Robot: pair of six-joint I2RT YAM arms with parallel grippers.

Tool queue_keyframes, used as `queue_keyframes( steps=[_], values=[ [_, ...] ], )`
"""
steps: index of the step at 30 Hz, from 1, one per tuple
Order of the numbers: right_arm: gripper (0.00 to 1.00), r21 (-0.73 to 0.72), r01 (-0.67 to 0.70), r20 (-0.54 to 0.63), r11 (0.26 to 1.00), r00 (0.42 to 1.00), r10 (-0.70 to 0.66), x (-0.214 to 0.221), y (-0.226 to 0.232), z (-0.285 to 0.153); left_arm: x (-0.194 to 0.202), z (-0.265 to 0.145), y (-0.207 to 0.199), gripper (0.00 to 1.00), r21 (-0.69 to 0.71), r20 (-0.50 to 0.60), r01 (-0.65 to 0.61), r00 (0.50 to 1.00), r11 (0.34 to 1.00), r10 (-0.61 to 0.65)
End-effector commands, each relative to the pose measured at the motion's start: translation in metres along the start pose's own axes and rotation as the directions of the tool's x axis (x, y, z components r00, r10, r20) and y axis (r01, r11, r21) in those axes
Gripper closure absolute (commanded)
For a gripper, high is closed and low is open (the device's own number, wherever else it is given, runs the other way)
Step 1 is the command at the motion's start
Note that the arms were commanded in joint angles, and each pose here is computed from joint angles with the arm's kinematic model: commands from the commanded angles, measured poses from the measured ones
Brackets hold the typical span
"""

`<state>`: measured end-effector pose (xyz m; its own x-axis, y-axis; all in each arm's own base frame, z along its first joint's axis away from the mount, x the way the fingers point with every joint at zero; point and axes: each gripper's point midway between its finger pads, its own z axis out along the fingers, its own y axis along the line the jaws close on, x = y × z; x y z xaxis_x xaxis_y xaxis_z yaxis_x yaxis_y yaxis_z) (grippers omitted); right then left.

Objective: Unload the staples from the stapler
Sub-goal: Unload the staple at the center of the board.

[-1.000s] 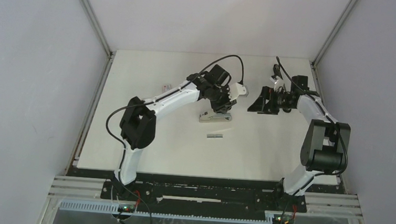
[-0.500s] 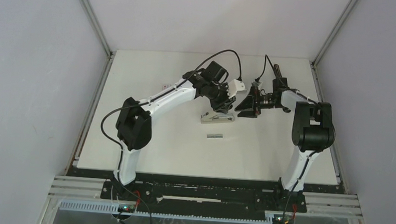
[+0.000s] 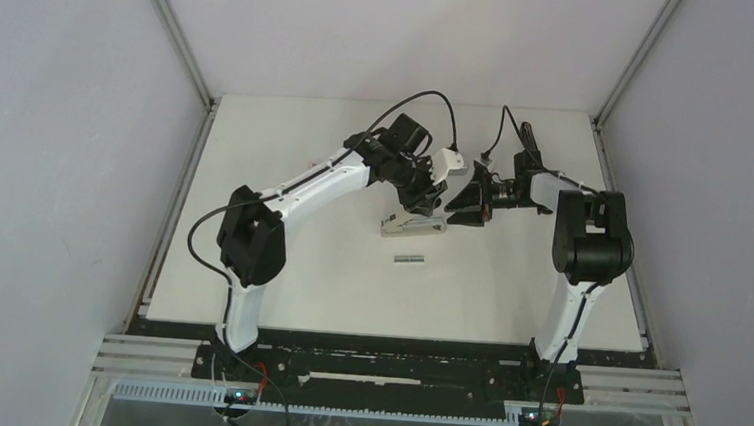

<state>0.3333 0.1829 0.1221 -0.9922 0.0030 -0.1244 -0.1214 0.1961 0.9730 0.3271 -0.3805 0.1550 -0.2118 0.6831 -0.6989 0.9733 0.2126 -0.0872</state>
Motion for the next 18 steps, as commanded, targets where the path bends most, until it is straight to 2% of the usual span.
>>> queue_keyframes(
  steps=[1,18],
  values=[
    [0.34,-0.029,0.011,-0.008,1.000,1.000,-0.012,-0.007,0.006,0.004,-0.050,-0.040,-0.009,1.00,-0.019,0.142,-0.050,0.988,0.999,0.053],
    [0.37,-0.094,-0.075,-0.082,0.993,0.994,0.067,0.000,0.010,0.024,-0.055,-0.035,-0.016,1.00,-0.012,0.136,-0.066,0.988,0.998,0.067]
  ],
)
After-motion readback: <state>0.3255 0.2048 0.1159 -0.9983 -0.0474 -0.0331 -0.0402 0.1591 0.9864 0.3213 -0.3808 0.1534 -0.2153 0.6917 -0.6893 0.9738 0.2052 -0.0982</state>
